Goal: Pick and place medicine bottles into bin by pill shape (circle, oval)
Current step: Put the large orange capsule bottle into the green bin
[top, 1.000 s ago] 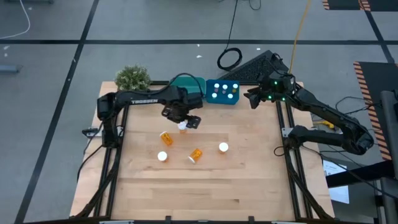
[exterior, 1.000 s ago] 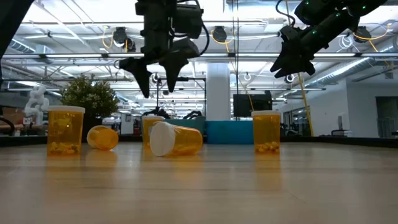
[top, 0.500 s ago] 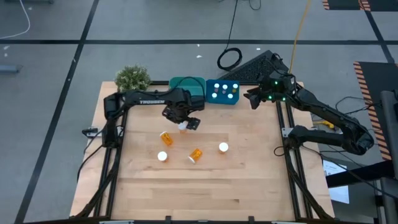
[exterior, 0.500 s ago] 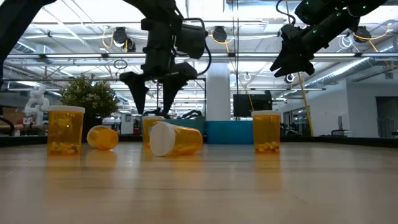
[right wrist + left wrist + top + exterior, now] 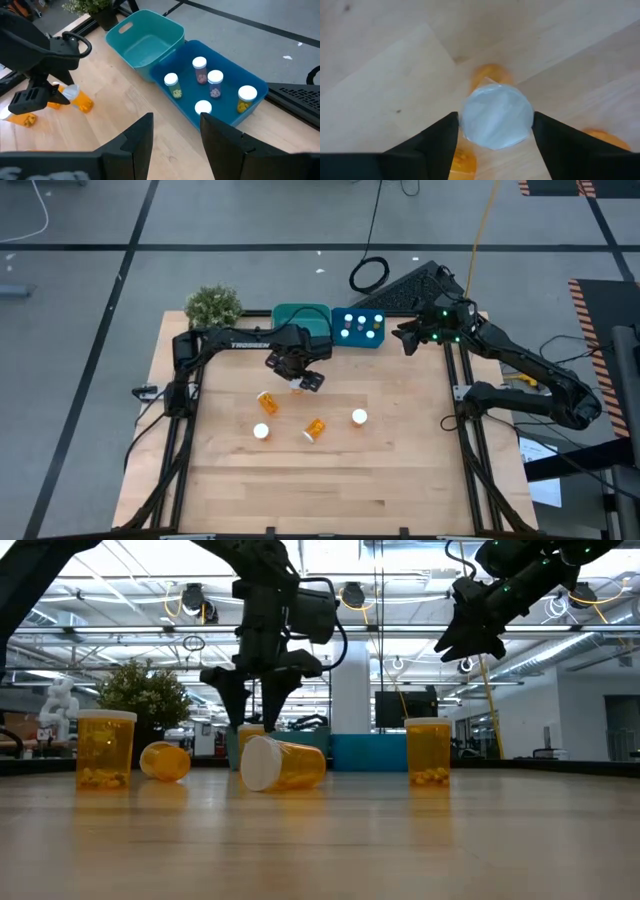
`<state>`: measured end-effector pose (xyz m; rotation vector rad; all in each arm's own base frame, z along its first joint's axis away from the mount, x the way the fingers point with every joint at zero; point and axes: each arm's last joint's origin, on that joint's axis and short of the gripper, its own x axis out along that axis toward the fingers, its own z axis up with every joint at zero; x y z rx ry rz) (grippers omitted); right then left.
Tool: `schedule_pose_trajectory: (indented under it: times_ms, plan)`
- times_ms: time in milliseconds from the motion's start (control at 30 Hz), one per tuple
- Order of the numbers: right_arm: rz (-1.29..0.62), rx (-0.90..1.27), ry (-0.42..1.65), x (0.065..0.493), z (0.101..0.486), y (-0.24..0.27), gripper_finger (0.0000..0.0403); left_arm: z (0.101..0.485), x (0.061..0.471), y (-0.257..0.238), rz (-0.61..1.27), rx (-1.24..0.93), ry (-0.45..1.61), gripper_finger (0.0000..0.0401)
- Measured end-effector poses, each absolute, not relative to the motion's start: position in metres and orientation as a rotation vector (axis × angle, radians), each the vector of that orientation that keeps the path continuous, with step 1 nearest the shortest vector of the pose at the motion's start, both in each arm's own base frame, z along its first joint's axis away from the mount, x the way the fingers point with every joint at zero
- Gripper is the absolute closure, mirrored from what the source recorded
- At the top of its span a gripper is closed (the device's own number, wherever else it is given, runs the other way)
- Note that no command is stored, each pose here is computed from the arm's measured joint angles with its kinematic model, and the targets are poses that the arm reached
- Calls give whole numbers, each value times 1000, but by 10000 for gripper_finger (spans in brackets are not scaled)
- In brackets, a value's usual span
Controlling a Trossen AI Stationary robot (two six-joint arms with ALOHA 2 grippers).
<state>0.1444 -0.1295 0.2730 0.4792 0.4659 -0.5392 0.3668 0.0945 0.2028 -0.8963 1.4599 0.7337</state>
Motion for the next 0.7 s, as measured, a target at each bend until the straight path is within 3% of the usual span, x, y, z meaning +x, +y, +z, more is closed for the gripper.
schedule_pose_trajectory:
  times_ms: [267,700]
  plan:
    - [-539,465,441,145,275,-131,248,203,368,95,711,-874,1453,183]
    - [-537,451,424,146,277,-131,248,203,368,96,654,-913,1461,177]
